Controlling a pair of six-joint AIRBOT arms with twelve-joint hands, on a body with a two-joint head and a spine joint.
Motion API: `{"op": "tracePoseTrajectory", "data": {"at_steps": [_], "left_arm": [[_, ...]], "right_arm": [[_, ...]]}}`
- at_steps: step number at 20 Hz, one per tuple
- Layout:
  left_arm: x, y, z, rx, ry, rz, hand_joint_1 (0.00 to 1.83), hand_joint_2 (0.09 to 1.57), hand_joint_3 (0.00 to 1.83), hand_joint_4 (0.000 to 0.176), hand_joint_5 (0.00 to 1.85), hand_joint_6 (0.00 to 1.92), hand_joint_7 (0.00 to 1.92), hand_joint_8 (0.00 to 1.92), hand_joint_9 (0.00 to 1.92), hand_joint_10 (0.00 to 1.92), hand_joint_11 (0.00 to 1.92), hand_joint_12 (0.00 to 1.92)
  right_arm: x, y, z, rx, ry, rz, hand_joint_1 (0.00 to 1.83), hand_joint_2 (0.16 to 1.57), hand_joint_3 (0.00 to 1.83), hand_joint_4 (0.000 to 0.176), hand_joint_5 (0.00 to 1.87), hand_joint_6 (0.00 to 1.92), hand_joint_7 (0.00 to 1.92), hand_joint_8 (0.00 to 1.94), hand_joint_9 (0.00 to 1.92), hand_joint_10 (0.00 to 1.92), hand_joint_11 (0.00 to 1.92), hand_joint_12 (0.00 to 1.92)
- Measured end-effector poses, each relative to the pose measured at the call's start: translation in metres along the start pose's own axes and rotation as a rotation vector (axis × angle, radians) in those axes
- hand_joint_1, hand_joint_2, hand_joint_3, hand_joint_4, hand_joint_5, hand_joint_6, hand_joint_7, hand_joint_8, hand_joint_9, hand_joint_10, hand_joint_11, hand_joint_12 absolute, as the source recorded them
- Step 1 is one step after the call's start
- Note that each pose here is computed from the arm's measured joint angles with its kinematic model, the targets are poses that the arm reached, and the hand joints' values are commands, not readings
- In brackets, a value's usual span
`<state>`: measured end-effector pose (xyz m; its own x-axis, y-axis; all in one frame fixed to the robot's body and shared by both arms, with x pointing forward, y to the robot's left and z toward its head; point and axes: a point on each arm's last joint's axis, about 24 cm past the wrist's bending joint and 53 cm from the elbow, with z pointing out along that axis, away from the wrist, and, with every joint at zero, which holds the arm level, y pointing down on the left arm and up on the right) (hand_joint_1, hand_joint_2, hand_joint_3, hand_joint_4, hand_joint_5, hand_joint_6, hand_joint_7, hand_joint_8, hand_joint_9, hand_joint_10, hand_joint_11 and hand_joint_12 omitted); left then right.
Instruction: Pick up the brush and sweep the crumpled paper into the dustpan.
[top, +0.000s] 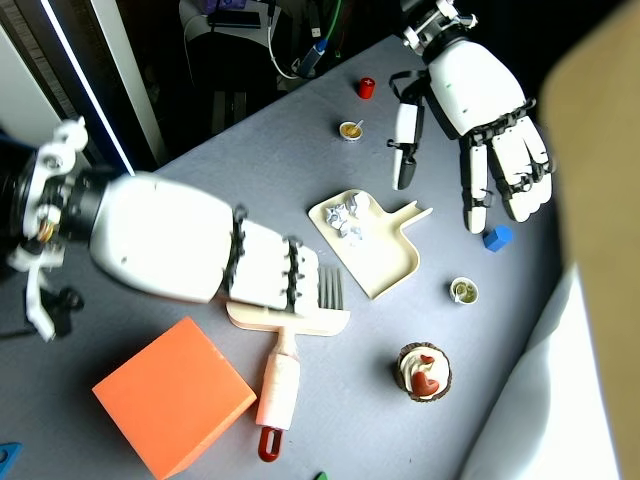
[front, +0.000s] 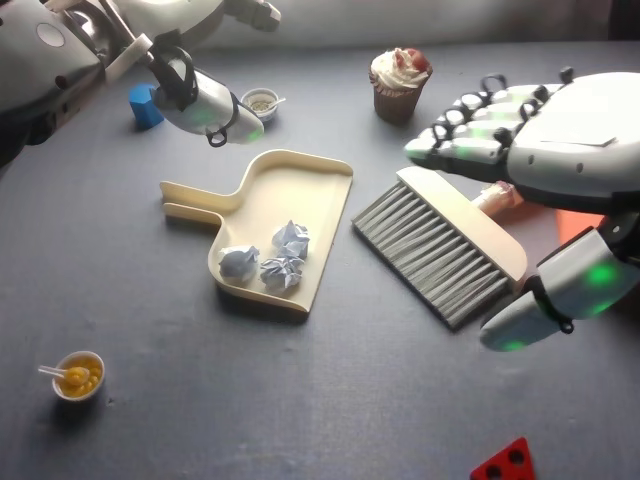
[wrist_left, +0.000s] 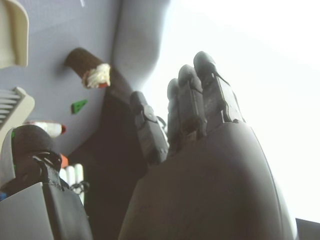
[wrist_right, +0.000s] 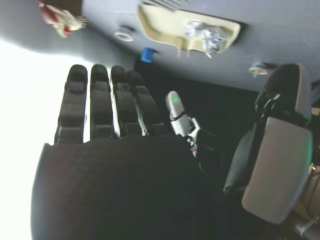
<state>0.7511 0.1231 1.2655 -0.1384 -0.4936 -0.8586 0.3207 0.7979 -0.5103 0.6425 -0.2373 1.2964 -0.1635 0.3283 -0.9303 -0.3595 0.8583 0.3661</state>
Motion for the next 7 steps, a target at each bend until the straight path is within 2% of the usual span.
{"op": "tracePoseTrajectory", "data": {"at_steps": [1,4,6,7], "left_arm": [[0.000,0.000,-0.001,0.001,0.001,0.000,0.78,0.94,0.00,0.152,0.46,0.00,0.18,0.00,0.17,0.00,0.06,0.30],[-0.004,0.005,-0.003,-0.008,-0.004,0.005,0.78,0.93,0.00,0.129,0.41,0.00,0.20,0.01,0.19,0.01,0.06,0.31],[-0.007,0.008,-0.004,-0.013,-0.012,0.009,0.78,0.93,0.00,0.108,0.35,0.00,0.21,0.01,0.19,0.01,0.05,0.30],[-0.008,0.008,-0.004,-0.014,-0.013,0.010,0.78,0.93,0.00,0.108,0.35,0.00,0.21,0.01,0.19,0.01,0.05,0.30]], "right_arm": [[-0.001,0.003,-0.001,-0.006,-0.004,0.001,0.34,0.75,0.01,0.000,0.00,0.00,0.00,0.00,0.03,0.00,0.07,0.03],[0.005,0.003,-0.004,-0.005,0.022,0.024,0.30,0.78,0.02,0.000,0.00,0.00,0.01,0.00,0.03,0.00,0.07,0.03],[0.010,0.006,-0.008,-0.009,0.040,0.025,0.29,0.79,0.02,0.000,0.00,0.00,0.00,0.00,0.03,0.00,0.09,0.04],[0.012,0.008,-0.008,-0.012,0.045,0.027,0.29,0.79,0.02,0.000,0.00,0.00,0.00,0.00,0.03,0.00,0.09,0.04]]}}
